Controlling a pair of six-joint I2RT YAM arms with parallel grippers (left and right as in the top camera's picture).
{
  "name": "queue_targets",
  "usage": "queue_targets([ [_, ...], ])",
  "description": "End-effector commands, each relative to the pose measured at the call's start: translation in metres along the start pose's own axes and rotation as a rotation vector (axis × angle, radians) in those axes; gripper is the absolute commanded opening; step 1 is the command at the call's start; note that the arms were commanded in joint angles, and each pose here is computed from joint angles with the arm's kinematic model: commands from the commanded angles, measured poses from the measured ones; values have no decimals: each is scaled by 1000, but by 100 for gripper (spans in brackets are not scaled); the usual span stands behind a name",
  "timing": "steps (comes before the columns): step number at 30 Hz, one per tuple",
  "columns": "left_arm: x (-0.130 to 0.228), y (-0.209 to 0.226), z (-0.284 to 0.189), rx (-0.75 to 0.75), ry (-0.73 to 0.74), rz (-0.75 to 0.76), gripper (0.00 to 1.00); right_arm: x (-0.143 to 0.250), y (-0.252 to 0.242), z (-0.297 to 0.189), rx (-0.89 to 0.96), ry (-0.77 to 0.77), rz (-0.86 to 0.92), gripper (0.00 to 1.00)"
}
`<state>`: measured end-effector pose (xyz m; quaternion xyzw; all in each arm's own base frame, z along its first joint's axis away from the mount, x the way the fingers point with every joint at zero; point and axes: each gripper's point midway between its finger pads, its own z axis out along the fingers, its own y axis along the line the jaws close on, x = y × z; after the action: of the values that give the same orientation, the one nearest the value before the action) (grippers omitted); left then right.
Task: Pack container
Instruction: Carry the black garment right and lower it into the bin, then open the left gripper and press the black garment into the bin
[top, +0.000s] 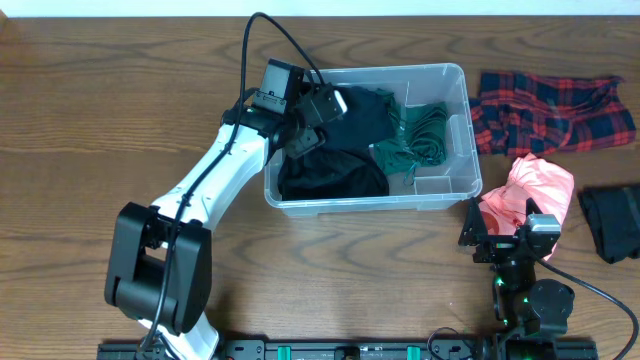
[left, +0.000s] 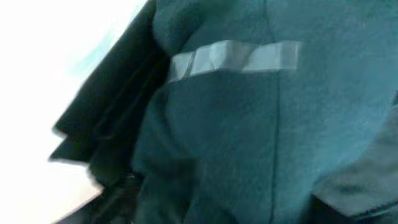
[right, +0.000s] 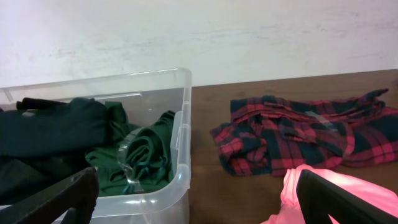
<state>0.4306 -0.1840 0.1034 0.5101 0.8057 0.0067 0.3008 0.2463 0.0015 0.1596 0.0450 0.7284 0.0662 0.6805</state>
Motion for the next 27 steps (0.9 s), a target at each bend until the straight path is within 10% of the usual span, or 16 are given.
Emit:
queue_targets([
  [1,0,27,-22,-136,39,8,84,1,3,0,-11,1,7,99],
  [14,-52,30,-118,-179,-216,-26,96,1,3,0,-11,1,7,99],
  [20,-68,11,-119,-59,-310,-66,27,1,3,0,-11,1,7,99],
  [27,-68,16,-83,-19,-301,-271,19,1,3,0,-11,1,7,99],
])
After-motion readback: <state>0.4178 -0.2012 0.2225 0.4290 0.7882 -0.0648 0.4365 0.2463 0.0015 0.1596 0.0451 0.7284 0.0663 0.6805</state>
